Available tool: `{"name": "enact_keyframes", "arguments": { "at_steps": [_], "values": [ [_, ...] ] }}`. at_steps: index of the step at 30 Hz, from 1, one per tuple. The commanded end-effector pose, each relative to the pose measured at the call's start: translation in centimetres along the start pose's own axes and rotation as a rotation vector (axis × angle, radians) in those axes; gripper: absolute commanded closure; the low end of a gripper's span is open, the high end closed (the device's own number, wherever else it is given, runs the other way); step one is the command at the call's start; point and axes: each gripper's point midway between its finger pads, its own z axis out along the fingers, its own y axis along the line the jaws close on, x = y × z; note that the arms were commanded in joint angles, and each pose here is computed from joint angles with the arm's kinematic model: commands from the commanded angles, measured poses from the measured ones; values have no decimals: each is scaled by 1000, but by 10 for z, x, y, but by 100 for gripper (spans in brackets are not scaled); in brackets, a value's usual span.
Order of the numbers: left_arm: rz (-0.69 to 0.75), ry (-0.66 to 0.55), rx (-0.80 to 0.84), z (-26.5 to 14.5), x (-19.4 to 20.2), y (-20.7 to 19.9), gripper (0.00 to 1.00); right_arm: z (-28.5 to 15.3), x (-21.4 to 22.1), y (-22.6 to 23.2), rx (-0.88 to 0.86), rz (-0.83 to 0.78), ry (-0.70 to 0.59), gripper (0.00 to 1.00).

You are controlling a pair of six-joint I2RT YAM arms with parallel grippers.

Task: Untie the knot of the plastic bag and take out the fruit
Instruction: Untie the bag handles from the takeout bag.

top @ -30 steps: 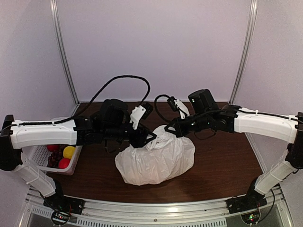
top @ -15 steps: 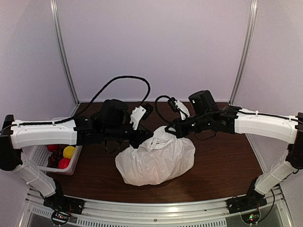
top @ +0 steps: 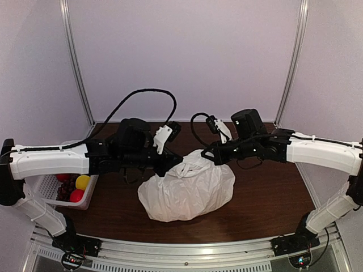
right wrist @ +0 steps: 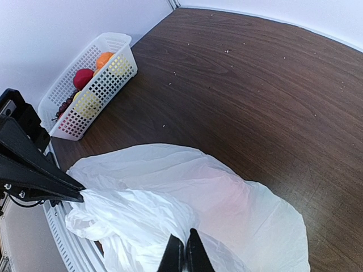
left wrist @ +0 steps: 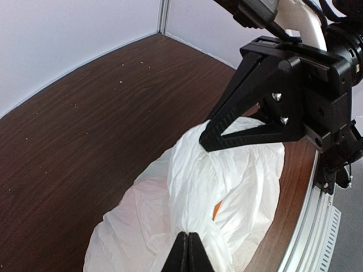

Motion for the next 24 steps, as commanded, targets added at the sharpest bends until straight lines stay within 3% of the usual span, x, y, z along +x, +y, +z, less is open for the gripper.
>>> {"name": "enact_keyframes", "arguments": {
  "at_steps": [1, 24],
  "values": [
    [-24, -53, -35, -12, -10, 7, 100, -9, -6, -12, 60, 28, -47, 100],
    [-210, -163, -149, -49, -6, 57, 100, -36, 0, -67, 259, 215, -151, 100]
  ]
}}
